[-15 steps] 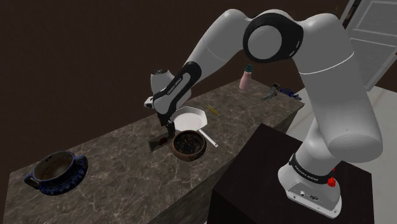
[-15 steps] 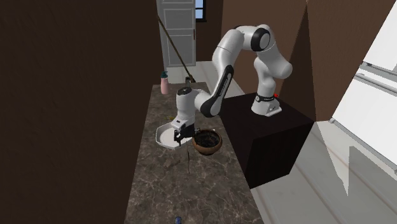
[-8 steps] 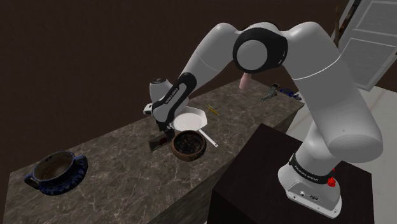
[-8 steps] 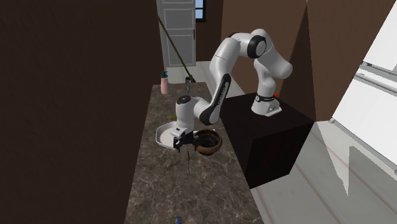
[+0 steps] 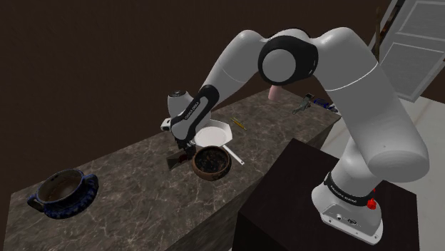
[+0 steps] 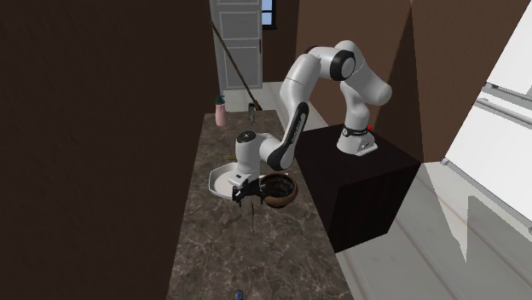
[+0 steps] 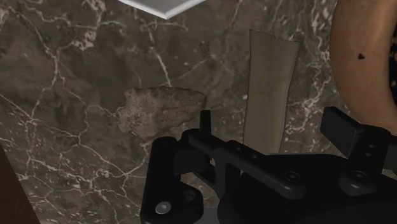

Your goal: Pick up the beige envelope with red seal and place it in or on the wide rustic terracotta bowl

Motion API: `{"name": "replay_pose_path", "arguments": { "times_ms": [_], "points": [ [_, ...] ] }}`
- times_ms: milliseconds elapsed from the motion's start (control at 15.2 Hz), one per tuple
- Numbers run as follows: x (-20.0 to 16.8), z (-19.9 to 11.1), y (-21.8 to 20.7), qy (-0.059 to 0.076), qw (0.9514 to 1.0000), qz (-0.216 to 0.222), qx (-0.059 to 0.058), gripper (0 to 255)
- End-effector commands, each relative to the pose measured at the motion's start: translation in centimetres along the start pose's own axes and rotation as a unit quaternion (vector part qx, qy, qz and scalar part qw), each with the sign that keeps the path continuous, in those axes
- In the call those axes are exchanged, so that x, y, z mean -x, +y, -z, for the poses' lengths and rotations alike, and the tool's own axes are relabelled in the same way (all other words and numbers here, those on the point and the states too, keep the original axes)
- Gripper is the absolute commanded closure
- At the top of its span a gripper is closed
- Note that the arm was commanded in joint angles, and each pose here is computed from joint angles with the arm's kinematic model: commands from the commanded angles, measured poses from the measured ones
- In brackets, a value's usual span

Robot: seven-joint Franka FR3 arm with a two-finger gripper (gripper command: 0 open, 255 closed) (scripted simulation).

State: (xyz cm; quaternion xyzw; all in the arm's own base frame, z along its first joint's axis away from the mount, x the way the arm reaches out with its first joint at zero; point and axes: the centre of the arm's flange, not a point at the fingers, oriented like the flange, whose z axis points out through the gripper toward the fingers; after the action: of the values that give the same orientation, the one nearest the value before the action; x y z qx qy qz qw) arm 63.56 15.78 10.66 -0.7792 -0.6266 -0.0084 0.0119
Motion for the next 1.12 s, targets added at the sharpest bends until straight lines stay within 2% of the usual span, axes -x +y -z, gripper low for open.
{"name": "replay_pose_path", "arguments": {
  "times_ms": [0,66,660,1056],
  "points": [
    [0.1,-0.3,-0.1,-0.002,1.0,0.0,-0.003,0],
    [0.2,-0.3,-0.1,-0.002,1.0,0.0,-0.003,255],
    [0.1,-0.3,-0.1,-0.002,1.0,0.0,-0.003,255],
    [0.0,2.9,-0.1,-0.002,1.0,0.0,-0.003,255]
  ]
}}
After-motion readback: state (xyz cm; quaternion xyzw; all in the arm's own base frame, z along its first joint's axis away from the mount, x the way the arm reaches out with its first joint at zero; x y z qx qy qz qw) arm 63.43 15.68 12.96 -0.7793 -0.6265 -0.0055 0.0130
